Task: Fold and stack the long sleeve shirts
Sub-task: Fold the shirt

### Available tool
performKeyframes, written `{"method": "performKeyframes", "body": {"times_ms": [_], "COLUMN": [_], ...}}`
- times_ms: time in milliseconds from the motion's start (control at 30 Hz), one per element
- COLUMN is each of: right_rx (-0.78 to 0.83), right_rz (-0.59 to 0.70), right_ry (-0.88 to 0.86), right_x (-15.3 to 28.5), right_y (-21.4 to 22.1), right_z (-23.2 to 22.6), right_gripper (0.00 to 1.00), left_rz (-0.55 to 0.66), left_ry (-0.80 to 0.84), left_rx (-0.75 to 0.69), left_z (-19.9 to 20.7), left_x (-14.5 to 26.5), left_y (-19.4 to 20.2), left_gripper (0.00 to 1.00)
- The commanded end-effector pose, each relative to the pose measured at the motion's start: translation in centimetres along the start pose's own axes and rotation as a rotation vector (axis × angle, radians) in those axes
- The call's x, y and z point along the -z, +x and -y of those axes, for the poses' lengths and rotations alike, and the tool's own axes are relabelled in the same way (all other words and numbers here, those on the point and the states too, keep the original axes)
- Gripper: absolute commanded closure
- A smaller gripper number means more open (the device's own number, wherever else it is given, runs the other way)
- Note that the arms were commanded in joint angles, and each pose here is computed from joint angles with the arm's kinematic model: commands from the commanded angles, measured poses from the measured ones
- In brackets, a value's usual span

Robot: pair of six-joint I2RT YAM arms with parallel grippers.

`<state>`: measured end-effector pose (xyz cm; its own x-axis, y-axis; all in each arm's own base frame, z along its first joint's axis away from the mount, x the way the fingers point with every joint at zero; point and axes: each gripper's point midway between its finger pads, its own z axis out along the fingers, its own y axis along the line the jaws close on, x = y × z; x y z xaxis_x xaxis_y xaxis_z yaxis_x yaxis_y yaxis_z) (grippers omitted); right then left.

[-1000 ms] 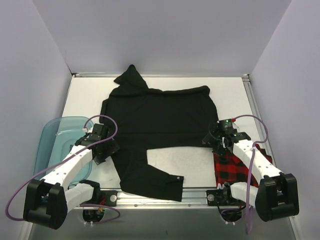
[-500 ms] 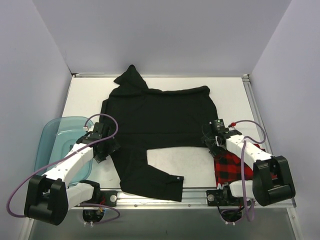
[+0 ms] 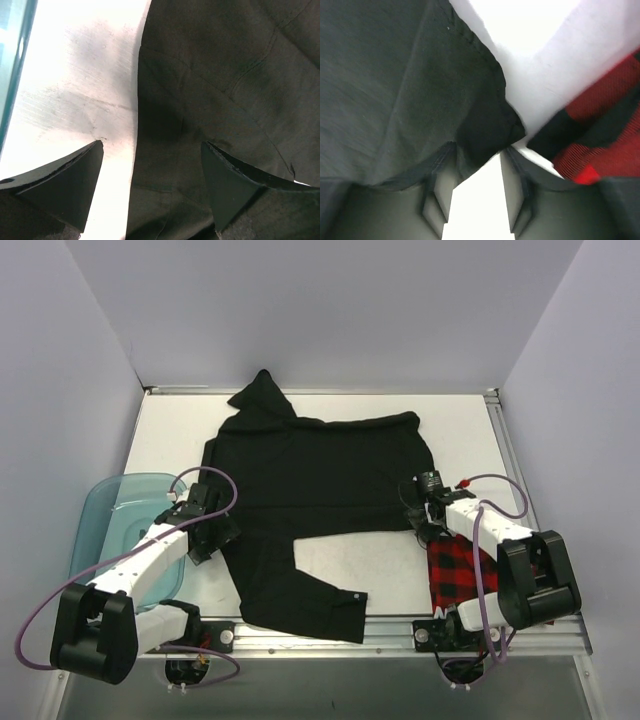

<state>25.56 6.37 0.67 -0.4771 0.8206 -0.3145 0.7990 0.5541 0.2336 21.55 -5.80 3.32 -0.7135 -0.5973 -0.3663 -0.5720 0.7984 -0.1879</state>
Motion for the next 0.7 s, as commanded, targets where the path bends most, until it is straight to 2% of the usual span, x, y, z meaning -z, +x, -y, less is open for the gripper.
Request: {"method": "performKeyframes", "body": {"times_ms": [0, 67, 100, 167, 233, 467, 667], "right_rx": [0.01, 0.02, 0.024, 0.043, 0.051, 0.136, 0.166], "right_rz": [0.025, 0.028, 0.03, 0.022, 0.024, 0.012, 0.008], "right_ry": [0.074, 0.078, 0.073, 0.068, 0.05, 0.03, 0.011], "right_x": [-0.9, -0.9, -0.8, -0.7, -0.3, 0.5, 1.0], "right_y": [-0.1, -0.1, -0.2, -0.1, -0.3, -0.5, -0.6], "right_z": [1.2, 1.4, 1.3, 1.4, 1.1, 0.5, 0.2], "right_gripper": [0.65, 0.73, 0.83, 0.94, 0.99, 1.0, 1.0], "left_rz": [0.069, 0.07, 0.069, 0.07, 0.075, 0.079, 0.027], "left_ry": [0.046, 0.039, 0.035, 0.028, 0.03, 0.016, 0.0], "left_rx": [0.014, 0.019, 0.023, 0.031, 0.039, 0.075, 0.083], "left_z": [1.8, 1.6, 1.5, 1.5, 1.7, 2.7, 2.7], "left_x": [0.7, 0.6, 0.5, 0.4, 0.5, -0.1, -1.0], "left_y": [-2.3, -2.4, -2.4, -2.6, -3.0, -4.1, -3.1], "left_gripper": [0.12, 0.12, 0.12, 0.12, 0.12, 0.15, 0.27]}}
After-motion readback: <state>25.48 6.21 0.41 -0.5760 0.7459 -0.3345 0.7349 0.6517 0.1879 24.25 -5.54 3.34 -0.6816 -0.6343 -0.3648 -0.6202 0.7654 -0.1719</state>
